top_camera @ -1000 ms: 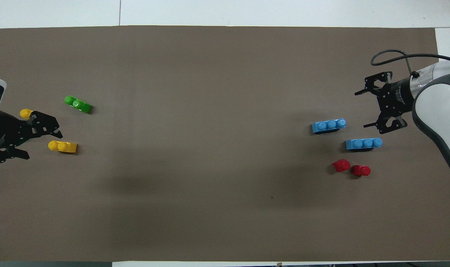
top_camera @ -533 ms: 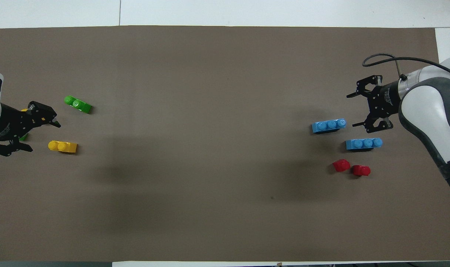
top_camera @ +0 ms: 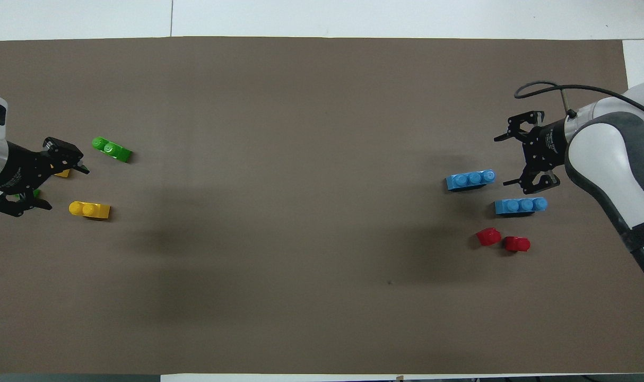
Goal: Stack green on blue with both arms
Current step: 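Move the left gripper toward the green brick while the right gripper approaches the blue brick, then grasp the green brick with the left gripper while the right gripper grasps the blue brick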
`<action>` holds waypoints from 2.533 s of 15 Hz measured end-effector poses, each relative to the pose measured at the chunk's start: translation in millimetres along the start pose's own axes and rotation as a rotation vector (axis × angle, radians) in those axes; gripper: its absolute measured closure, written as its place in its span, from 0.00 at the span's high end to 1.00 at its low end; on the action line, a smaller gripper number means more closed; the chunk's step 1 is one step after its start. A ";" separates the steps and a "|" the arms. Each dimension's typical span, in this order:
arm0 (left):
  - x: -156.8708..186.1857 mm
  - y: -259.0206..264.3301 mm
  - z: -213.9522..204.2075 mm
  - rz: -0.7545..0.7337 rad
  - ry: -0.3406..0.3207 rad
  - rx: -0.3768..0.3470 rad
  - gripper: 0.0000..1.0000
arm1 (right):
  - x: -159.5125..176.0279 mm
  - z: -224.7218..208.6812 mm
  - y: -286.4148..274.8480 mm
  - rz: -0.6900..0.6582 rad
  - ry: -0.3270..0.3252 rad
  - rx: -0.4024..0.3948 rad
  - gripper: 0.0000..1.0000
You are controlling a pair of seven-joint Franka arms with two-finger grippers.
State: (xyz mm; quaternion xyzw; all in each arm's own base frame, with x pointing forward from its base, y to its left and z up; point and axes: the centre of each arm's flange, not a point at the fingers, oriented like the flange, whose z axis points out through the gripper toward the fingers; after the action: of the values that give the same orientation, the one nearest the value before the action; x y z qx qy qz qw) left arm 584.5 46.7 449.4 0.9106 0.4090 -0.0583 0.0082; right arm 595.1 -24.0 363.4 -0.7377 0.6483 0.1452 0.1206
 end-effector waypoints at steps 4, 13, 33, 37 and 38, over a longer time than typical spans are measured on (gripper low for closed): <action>16.7 15.7 18.2 -0.041 0.010 -0.012 1.00 | 10.0 8.8 5.6 -0.030 -0.009 0.006 1.00; 58.1 56.3 56.1 -0.208 0.047 -0.059 1.00 | 35.8 34.3 14.4 0.008 -0.049 0.008 0.96; 75.0 57.8 135.4 -0.212 0.129 -0.116 1.00 | 45.6 69.4 19.3 0.036 -0.039 0.049 0.34; 75.0 57.8 134.1 -0.212 0.131 -0.118 1.00 | 41.1 53.9 9.0 0.017 -0.049 0.058 0.34; 75.0 57.8 133.9 -0.212 0.132 -0.119 1.00 | 36.5 44.5 3.0 0.005 -0.058 0.059 0.34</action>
State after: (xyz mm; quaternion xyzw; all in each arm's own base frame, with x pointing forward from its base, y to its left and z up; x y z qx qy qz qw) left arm 663.7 55.6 306.1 0.8621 0.5053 0.0253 0.0291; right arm 593.9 -41.8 308.5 -0.7275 0.6505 0.1476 0.1607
